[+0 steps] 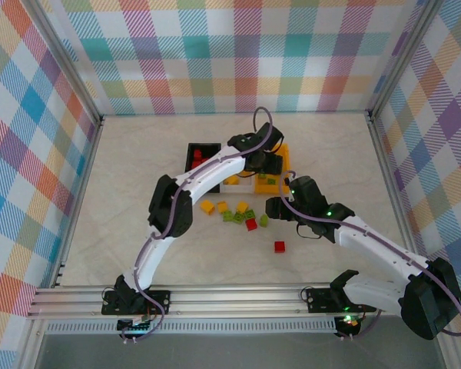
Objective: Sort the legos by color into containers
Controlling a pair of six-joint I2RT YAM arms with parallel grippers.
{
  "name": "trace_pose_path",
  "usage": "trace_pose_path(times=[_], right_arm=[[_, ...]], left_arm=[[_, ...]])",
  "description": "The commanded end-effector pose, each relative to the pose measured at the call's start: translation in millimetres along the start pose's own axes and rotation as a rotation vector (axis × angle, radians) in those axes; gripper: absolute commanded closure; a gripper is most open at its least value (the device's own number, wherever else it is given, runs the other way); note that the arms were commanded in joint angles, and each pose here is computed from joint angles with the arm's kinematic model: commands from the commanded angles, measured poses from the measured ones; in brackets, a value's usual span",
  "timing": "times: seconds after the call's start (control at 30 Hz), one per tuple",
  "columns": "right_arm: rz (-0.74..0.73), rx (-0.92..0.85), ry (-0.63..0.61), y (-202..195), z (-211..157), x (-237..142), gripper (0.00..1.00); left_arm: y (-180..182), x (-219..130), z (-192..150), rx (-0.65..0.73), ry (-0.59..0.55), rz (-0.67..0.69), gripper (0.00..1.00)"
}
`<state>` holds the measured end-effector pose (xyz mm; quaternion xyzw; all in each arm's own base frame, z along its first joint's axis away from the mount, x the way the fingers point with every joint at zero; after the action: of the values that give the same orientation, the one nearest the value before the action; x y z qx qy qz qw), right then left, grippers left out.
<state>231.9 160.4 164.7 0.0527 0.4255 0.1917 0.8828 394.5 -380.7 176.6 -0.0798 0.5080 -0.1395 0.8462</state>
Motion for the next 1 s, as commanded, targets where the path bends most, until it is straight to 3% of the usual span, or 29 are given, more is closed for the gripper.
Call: trace_pose_path(times=[0.0, 0.17, 0.6, 0.63, 0.97], right_arm=[[0.031, -0.011, 0.055, 5, -3, 8, 0.31], [0.060, -0.015, 0.144, 11, -13, 33, 0.34], [0.043, -0.033, 0.224, 20, -18, 76, 0.40], [0.037, -0.032, 0.232, 19, -19, 79, 0.41], [-0.019, -0.033, 0.314, 14, -36, 96, 0.60]], left_arm=[[-2, -65, 14, -0.022, -0.125, -0.072, 0.26], [36, -88, -21, -0.062, -0.136, -0.059, 0.20], [163, -123, -139, -0.225, -0.127, 0.061, 0.05], [171, -125, -144, -0.241, -0.133, 0.067, 0.00], [218, -132, -176, -0.359, -0.145, 0.106, 0.00]])
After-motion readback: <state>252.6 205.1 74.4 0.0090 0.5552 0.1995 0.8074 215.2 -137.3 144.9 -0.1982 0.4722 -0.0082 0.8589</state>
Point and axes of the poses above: each hand's point on the last joint's axis, 136 mm out from that joint toward the fingers, its own x axis out along the fingers, its own y axis along the line the jaws close on, z = x × y, the point moved 5 cm from there along -x, back along the fingers, and after that the axes turned 7 degrees about -x, right-handed, at the moved point
